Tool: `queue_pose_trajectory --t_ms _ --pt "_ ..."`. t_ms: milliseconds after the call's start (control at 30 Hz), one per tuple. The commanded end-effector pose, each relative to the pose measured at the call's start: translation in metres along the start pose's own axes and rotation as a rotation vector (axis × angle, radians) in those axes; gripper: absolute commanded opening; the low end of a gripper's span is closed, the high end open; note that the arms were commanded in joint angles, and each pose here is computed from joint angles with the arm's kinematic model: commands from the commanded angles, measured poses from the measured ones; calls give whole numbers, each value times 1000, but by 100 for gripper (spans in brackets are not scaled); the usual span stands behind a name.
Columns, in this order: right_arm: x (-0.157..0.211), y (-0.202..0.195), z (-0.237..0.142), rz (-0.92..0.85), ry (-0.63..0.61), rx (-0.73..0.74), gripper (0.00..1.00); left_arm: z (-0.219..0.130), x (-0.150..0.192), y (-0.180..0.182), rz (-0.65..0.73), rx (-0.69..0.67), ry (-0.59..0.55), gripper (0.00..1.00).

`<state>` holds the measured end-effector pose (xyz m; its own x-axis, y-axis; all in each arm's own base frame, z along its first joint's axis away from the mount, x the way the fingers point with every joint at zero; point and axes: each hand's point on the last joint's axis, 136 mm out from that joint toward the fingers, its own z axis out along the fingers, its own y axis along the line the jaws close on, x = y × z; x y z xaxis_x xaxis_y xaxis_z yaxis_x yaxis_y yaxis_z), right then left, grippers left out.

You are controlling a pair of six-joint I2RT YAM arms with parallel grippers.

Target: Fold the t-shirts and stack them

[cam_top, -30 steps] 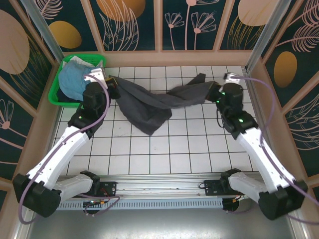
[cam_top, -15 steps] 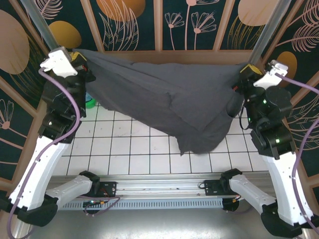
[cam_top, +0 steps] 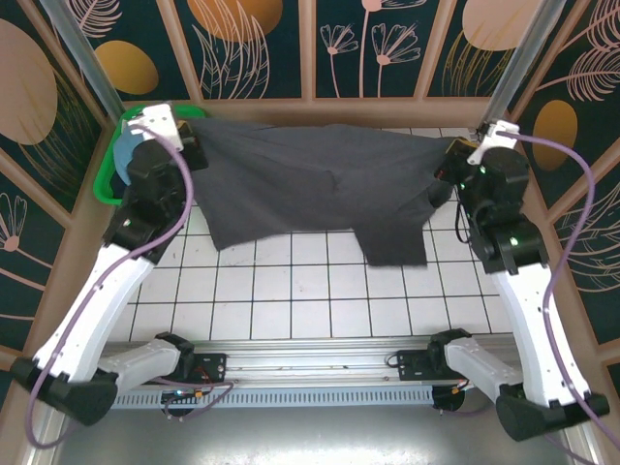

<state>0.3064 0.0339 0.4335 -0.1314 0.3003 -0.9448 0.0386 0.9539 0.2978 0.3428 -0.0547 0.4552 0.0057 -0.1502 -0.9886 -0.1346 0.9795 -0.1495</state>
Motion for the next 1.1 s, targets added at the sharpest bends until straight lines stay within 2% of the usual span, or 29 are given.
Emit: queue_pose_trajectory --t_ms 0,100,233,367,467,600,700,767,867,967,1067 --pt "-27 8 -30 54 -97 -76 0 -30 -43 21 -50 -22 -130 0" --pt "-36 8 -30 52 -133 -74 0 -32 -52 16 -51 5 -168 0" --pt "-32 10 -11 29 -76 -46 0 -15 -46 8 -21 -10 -115 0" --pt "-23 7 -5 20 -66 -35 0 -11 -33 12 -7 -36 -108 0" --pt "-31 8 -14 34 -67 -40 0 -18 -39 20 -9 -62 -113 0" --pt "-59 19 -42 73 -156 -120 0 -37 -56 26 -59 -35 -173 0" --pt "-70 23 -37 83 -167 -117 0 -31 -46 14 -60 18 -143 0" --pt "-73 32 -19 83 -132 -125 0 -22 -26 -6 -83 114 -70 0" --pt "-81 55 23 80 -66 -145 0 -21 33 -62 -175 416 99 0" --pt "-92 97 63 43 -23 -206 0 -40 99 -111 -305 652 232 0" --pt "-101 152 97 -6 1 -276 0 -65 149 -162 -305 782 325 0"
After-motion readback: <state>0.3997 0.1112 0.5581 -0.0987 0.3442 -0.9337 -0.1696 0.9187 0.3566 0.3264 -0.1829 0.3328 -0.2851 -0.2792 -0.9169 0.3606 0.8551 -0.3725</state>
